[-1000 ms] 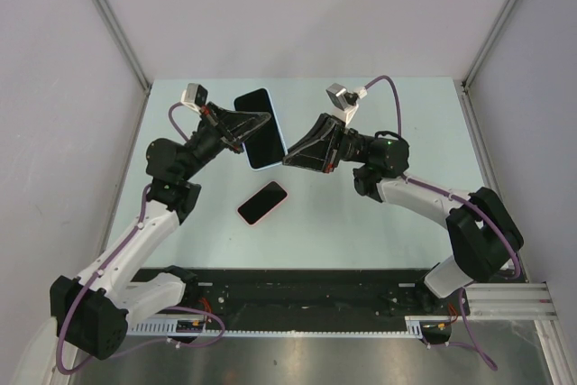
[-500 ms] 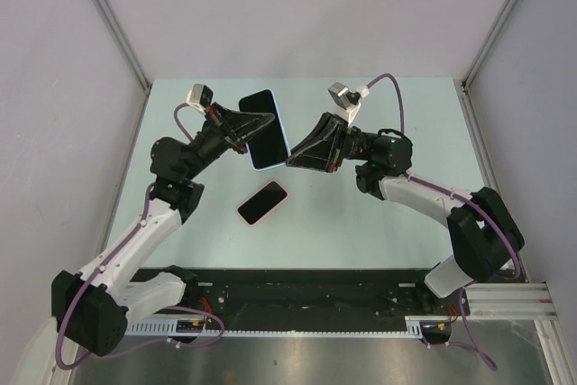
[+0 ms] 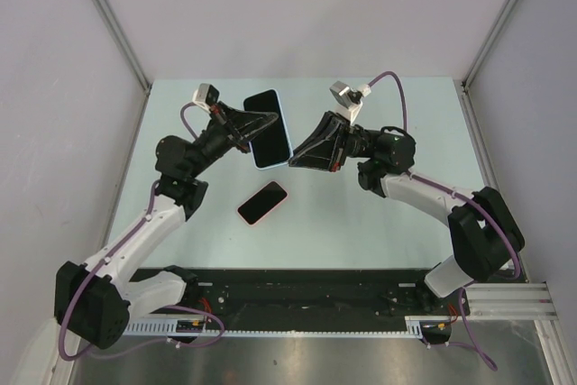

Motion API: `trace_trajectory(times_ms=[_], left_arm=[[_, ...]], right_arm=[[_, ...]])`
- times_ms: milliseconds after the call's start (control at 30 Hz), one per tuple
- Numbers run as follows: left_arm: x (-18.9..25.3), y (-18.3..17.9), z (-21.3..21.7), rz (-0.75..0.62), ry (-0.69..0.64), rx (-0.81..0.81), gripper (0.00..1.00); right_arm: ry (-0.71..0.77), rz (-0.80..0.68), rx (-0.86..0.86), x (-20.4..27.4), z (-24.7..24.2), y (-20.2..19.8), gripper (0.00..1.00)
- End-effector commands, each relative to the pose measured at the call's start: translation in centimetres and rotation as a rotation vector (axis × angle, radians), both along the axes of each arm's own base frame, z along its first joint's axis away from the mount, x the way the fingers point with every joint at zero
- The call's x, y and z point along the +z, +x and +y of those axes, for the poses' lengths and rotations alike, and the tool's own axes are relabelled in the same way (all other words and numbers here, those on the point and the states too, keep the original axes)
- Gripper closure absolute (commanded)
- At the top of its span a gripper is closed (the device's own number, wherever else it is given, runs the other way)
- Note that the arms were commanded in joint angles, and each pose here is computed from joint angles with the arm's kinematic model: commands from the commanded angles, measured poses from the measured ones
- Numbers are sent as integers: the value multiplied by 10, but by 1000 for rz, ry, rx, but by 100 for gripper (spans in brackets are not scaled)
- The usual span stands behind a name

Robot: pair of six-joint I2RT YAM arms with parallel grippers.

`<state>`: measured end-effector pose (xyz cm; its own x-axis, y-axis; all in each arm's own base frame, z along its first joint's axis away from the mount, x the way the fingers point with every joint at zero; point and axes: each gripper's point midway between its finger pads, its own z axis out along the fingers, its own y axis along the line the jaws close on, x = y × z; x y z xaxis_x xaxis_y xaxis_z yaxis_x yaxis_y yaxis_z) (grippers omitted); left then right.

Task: Take the phone out of the phone case
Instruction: Remove the phone case from the phone.

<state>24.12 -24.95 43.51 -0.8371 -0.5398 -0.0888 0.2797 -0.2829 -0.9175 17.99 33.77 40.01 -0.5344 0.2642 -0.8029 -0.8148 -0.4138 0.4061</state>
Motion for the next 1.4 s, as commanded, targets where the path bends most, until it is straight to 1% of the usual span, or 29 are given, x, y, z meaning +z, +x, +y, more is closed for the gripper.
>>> trace_trajectory(times_ms=[0,333,433,500,533,567,600,633,667,700,767,800,833,867,900,933,967,1000,1033,1067,1133,1167,1233,1333,1367], left_arm=[[70,-74,3,-148,-179,-224,100],[73,-78,3,-173,-191,-256,100],[71,-80,3,-182,-186,-261,100],[66,-82,1,-200,-164,-263,100],[62,-82,0,-210,-146,-264,100],[55,-78,-3,-214,-111,-253,100],[49,-78,-5,-221,-84,-254,100],[41,-77,-6,-231,-42,-260,100],[29,-73,-9,-235,13,-250,100],[21,-71,-10,-242,45,-246,100],[-6,-63,-13,-255,164,-236,100],[-14,-61,-13,-270,206,-227,100],[-32,-56,-14,-211,280,-247,100],[-42,-54,-15,-293,347,-221,100],[-50,-52,-16,-314,390,-224,100],[-63,-51,-17,-261,450,-247,100],[-71,-50,-17,-325,498,-242,100],[-76,-50,-18,-328,514,-259,100],[-80,-51,-18,-338,521,-271,100],[-82,-53,-18,-342,521,-286,100],[-89,-53,-19,-344,524,-298,100],[-91,-53,-19,-343,524,-308,100],[-92,-54,-20,-347,523,-321,100],[-89,-55,-19,-362,522,-324,100],[-88,-56,-19,-365,521,-318,100]], right_arm=[[-13,-119,-15,-33,6,11,100],[-46,-118,5,-41,4,12,100],[-60,-49,-8,-44,1,24,100],[-83,8,-26,-49,-6,38,100],[-102,74,-20,-52,-11,44,93],[-113,111,-28,-57,-16,47,90],[-120,144,-39,-59,-21,50,81],[-115,192,-80,-59,-33,62,67],[-114,215,-97,-60,-39,65,64],[-116,245,-122,-62,-48,64,55],[-122,322,-193,-65,-65,79,42],[-121,331,-217,-58,-71,76,33],[-123,343,-247,-56,-74,79,29],[-166,381,-287,-63,-73,86,15],[-159,354,-324,-51,-76,80,9],[-149,360,-375,-45,-77,84,4],[-192,394,-424,-55,-78,90,0],[-179,403,-474,-49,-81,94,0],[-162,388,-493,-38,-85,88,0],[-156,407,-496,-35,-86,88,0],[-129,414,-469,-28,-83,85,0],[-106,393,-439,-21,-78,80,0],[-97,428,-391,-21,-68,81,0],[-60,410,-348,-13,-60,76,9],[-51,417,-337,-13,-57,78,17]])
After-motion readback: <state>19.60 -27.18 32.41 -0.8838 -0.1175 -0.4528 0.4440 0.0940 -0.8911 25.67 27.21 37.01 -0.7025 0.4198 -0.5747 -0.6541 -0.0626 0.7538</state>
